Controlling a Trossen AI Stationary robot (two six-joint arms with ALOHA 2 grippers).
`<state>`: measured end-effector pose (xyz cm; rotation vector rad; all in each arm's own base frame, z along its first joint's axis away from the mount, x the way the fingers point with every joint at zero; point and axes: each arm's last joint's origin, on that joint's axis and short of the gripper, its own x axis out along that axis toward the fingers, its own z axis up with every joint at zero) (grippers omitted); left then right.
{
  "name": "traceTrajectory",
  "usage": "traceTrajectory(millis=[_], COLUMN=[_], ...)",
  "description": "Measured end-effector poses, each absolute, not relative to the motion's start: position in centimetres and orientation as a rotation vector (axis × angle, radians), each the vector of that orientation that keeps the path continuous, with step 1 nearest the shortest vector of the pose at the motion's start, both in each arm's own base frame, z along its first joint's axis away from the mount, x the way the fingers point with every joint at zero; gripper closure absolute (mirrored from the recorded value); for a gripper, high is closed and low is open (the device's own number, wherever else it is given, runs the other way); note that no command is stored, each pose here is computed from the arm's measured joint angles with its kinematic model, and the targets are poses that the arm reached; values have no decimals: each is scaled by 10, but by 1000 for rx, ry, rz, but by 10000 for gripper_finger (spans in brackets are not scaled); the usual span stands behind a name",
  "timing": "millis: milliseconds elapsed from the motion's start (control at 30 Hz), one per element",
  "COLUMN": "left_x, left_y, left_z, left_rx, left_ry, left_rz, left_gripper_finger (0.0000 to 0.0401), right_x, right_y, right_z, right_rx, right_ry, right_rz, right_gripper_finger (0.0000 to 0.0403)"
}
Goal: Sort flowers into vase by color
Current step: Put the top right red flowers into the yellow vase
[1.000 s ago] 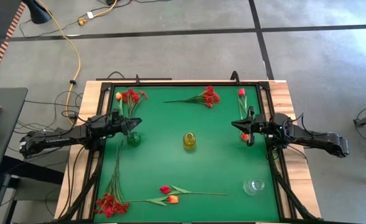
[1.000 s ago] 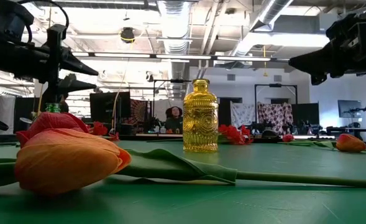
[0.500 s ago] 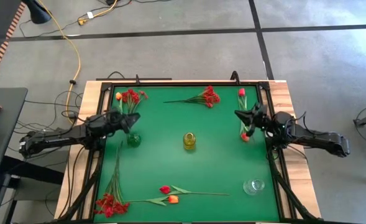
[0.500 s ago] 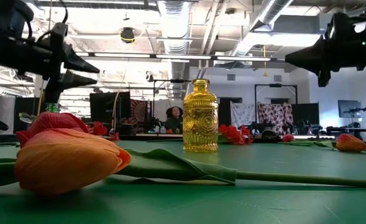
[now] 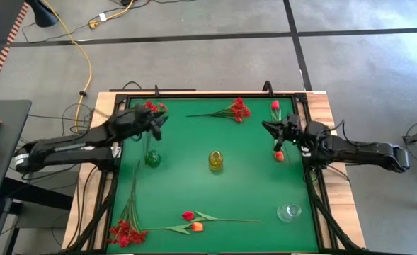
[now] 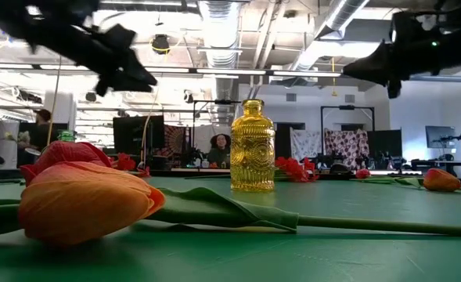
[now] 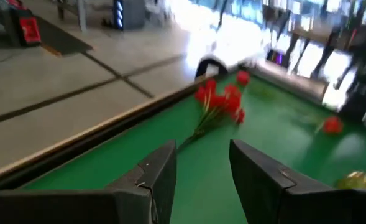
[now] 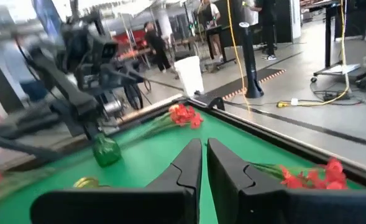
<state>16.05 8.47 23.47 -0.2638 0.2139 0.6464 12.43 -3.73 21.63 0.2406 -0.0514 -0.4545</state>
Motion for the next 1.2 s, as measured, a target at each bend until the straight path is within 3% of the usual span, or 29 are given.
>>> traceTrajectory(millis=[400, 667, 967, 1200], left_x=[267, 324, 346, 345], left_y=[178, 216, 228, 230], left_z=[257, 226, 193, 184], left_rx=[-189, -173, -79, -20], left_ry=[369, 512, 799, 879], left_rz=[475, 446, 397, 375], left_gripper_finger=[264, 264, 255, 208], right_x=[151, 156, 159, 164], right_y=[-42, -41, -38, -40], right_z=[235, 229, 225, 220], right_rx=[143, 162, 157, 156], right_ry=[52, 106, 131, 173], right_rz=[-406, -365, -348, -351], right_gripper_finger=[349, 349, 349, 349])
